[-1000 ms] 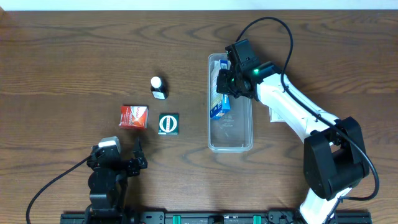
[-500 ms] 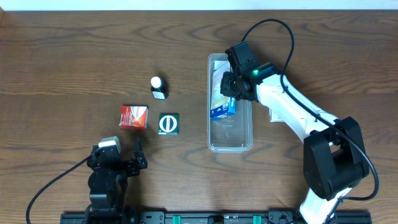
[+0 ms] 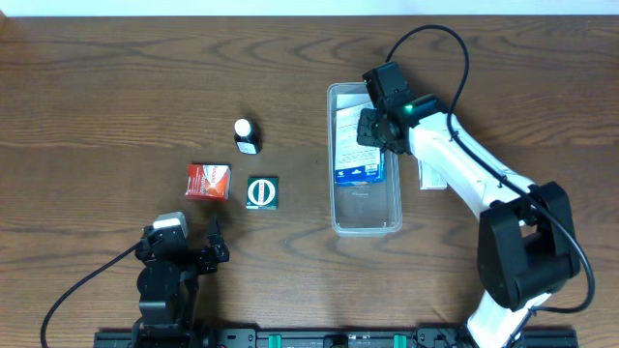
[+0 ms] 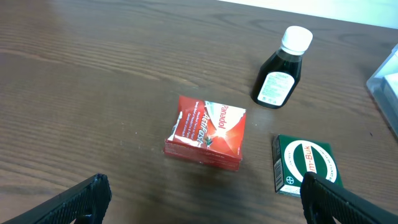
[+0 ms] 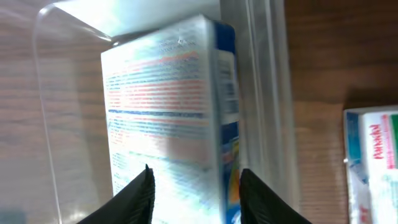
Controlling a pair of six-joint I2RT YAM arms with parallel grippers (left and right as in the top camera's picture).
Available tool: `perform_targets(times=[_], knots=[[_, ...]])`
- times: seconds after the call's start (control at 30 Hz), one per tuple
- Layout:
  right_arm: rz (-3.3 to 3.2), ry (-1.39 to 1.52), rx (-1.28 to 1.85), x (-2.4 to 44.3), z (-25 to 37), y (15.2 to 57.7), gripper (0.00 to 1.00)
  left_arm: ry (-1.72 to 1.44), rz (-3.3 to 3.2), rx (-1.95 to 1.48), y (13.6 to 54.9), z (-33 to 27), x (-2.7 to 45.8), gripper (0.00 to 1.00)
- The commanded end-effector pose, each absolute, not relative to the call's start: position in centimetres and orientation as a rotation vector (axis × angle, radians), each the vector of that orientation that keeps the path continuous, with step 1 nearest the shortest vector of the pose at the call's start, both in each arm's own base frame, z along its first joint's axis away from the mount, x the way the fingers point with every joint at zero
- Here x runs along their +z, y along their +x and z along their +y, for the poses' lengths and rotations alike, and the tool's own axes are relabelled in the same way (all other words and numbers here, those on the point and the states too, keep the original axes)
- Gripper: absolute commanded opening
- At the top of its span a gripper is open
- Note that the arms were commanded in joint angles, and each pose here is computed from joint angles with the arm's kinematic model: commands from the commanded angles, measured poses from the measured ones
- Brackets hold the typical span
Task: Pack container
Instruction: 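Press the blue box flat in the container and open right gripper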
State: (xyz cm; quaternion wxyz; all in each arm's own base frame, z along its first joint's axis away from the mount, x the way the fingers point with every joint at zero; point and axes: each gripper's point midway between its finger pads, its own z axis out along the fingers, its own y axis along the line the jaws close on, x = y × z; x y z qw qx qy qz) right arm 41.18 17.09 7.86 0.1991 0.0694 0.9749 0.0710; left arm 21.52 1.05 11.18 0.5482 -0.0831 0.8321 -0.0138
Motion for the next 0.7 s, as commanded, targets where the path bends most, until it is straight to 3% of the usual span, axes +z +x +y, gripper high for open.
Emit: perform_targets(times=[0.0, 0.13, 0.2, 0.4, 0.67], knots=[[2.628, 0.111, 0.212, 12.1, 16.8, 41.4, 0.40, -0.191, 1.984, -0.016, 21.5, 1.2, 10.5, 0.98], [2.572, 0.080, 0.251, 14.9, 17.4, 40.8, 0.35, -0.191, 1.984, -0.016, 21.5, 1.2, 10.5, 0.98], [2.579, 0.058, 0.271, 15.2, 18.1, 40.2, 0.27, -0.191, 1.984, -0.016, 21.5, 1.2, 10.5, 0.98], [2.687, -0.035, 0.264, 12.4, 20.3, 38.0, 0.12, -0.191, 1.984, -0.016, 21.5, 1.2, 10.5, 0.98], [2.806, -0.062, 0.227, 10.2, 20.5, 35.3, 0.15, -0.191, 1.984, -0.016, 21.5, 1.2, 10.5, 0.98]])
